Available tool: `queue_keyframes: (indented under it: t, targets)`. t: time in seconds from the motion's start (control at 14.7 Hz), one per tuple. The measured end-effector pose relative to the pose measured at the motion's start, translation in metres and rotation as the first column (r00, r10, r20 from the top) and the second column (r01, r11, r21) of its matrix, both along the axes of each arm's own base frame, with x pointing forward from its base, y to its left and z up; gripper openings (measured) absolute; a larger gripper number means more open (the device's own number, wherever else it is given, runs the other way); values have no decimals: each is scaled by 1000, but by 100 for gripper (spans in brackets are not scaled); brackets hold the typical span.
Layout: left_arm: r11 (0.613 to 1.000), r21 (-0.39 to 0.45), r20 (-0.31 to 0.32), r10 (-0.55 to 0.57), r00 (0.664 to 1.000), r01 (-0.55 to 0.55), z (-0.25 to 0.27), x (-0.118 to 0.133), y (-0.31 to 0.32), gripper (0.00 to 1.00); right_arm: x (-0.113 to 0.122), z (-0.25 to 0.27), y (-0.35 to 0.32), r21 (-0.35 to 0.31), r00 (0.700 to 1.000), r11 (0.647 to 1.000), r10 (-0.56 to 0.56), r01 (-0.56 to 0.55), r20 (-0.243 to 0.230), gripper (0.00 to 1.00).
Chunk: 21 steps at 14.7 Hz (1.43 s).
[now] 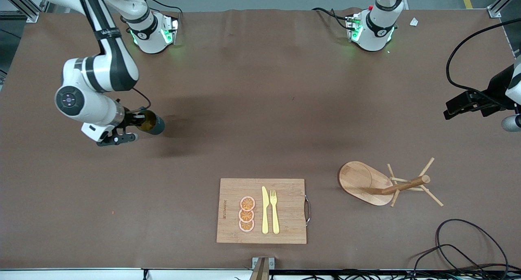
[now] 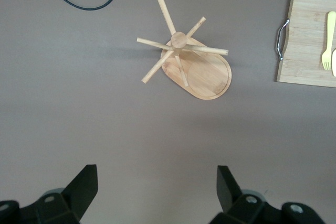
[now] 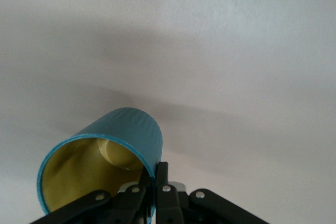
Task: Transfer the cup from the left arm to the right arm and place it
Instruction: 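Carry the mug away from the stand with the right gripper, then lower the mug onto the table and open the right gripper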
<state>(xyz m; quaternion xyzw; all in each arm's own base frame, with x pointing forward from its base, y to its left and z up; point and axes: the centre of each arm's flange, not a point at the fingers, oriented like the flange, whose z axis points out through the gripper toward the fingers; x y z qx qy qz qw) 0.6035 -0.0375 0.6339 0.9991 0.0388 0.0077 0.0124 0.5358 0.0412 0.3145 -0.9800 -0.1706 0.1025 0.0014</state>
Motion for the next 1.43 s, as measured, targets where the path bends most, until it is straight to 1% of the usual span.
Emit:
queue_keyframes:
  t: [0.07,0.14,0.2,0.27,0.41,0.54,0.61,0.81,0.95,1.15,1.43]
  targets:
    - [1000,0,1,1,1000,-1,0,0,0,100,3,1,-16,20,995,995,95,-95,17,5]
    - [1000,0,2,1,1000,-1,0,0,0,100,6,2,-34,38,982,981,186,-188,40,5]
    - [1000,0,2,1,1000,-1,0,0,0,100,9,2,-52,51,959,959,276,-280,63,5]
    - [1000,0,2,1,1000,-1,1,0,0,100,11,0,-70,60,928,928,363,-368,83,5]
    - [1000,0,3,2,1000,-2,1,0,0,100,12,-9,-101,65,876,876,469,-477,109,5]
    - [1000,0,3,2,1000,-2,1,0,0,100,11,-25,-120,75,832,831,543,-552,110,5]
    - [1000,0,3,2,1000,-2,1,0,0,100,11,-33,-126,77,819,817,563,-572,110,5]
    - [1000,0,3,2,1000,-2,1,0,0,100,11,-50,-132,84,797,793,595,-603,105,5]
    - [1000,0,3,2,1000,-2,1,0,0,100,11,-56,-132,72,779,778,615,-625,119,5]
    - [1000,0,3,-1,1000,1,1,0,0,100,7,-65,-131,57,769,770,625,-636,133,5]
    - [1000,0,3,0,1000,0,1,0,0,100,6,-68,-130,56,763,764,632,-643,135,5]
